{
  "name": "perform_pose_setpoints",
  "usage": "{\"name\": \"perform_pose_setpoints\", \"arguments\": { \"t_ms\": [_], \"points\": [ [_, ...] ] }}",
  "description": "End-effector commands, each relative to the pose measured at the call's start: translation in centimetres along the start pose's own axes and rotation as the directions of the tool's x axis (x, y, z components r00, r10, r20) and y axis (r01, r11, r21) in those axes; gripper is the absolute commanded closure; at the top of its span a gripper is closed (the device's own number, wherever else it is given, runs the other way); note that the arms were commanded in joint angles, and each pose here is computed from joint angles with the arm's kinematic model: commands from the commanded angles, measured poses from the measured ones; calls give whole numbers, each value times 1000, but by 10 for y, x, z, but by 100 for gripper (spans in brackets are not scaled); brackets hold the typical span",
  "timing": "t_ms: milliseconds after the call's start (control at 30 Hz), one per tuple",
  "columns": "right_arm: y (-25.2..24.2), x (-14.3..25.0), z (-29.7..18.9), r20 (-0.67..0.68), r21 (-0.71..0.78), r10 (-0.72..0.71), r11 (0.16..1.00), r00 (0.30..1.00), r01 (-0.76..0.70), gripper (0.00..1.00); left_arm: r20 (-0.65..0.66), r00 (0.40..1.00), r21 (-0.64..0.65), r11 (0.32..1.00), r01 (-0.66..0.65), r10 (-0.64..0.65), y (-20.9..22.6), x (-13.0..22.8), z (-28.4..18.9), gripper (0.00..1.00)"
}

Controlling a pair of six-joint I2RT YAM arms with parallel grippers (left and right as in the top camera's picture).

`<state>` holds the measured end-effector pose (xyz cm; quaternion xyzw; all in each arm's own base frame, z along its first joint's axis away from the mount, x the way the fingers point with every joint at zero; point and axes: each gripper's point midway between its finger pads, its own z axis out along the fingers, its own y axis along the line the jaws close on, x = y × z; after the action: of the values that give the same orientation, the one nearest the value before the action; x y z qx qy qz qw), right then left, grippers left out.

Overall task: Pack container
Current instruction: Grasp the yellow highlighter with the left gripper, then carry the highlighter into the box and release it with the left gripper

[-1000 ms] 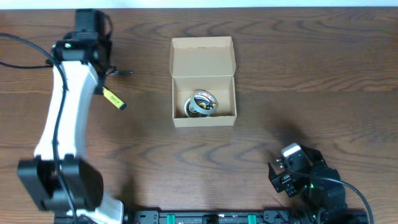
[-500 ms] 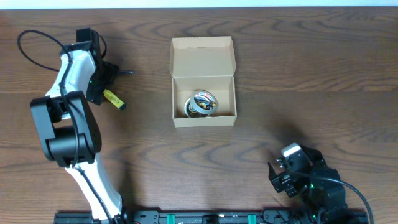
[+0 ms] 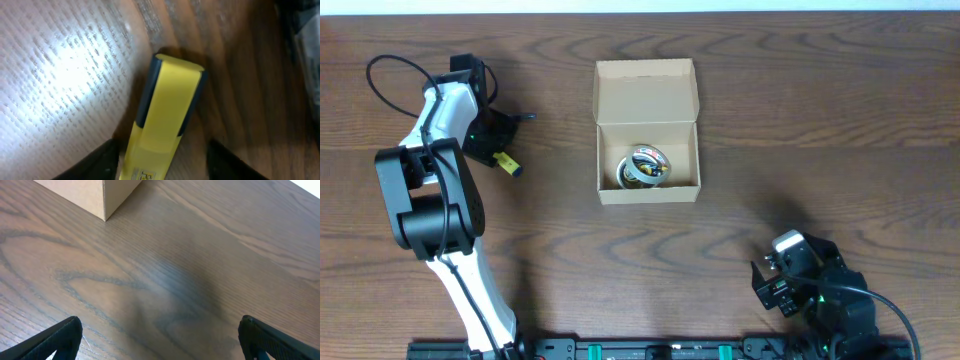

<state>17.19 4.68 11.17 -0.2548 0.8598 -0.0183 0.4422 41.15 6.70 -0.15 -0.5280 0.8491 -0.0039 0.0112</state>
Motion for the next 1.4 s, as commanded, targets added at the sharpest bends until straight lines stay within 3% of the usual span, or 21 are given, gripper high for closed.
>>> {"name": "perform_pose_setpoints", "arguments": {
  "t_ms": [0,67,267,500,800,1033,1367],
  "points": [
    [-3,0,0,0,14,8,1000,1000,-8,1,-5,1000,-10,1000,-16,16,0,-1,2,58],
    [-3,0,0,0,14,8,1000,1000,-8,1,-6,1000,-16,1000,-17,16,1,-1,2,69],
    [-3,1,0,0,14,8,1000,1000,-8,1,-3,1000,-10,1000,-16,16,0,-2,0,78],
    [-3,0,0,0,14,8,1000,1000,-8,1,57,998,69,997,-24,20,-13,-8,-31,79],
    [-3,1,0,0,14,8,1000,1000,-8,1,239,969,303,943,-137,65,-57,8,-132,78],
    [-3,0,0,0,14,8,1000,1000,-8,1,312,930,409,856,-317,196,-99,78,-182,77],
    [-3,1,0,0,14,8,1000,1000,-8,1,290,857,427,744,-514,426,-128,206,-184,78]
  ]
}}
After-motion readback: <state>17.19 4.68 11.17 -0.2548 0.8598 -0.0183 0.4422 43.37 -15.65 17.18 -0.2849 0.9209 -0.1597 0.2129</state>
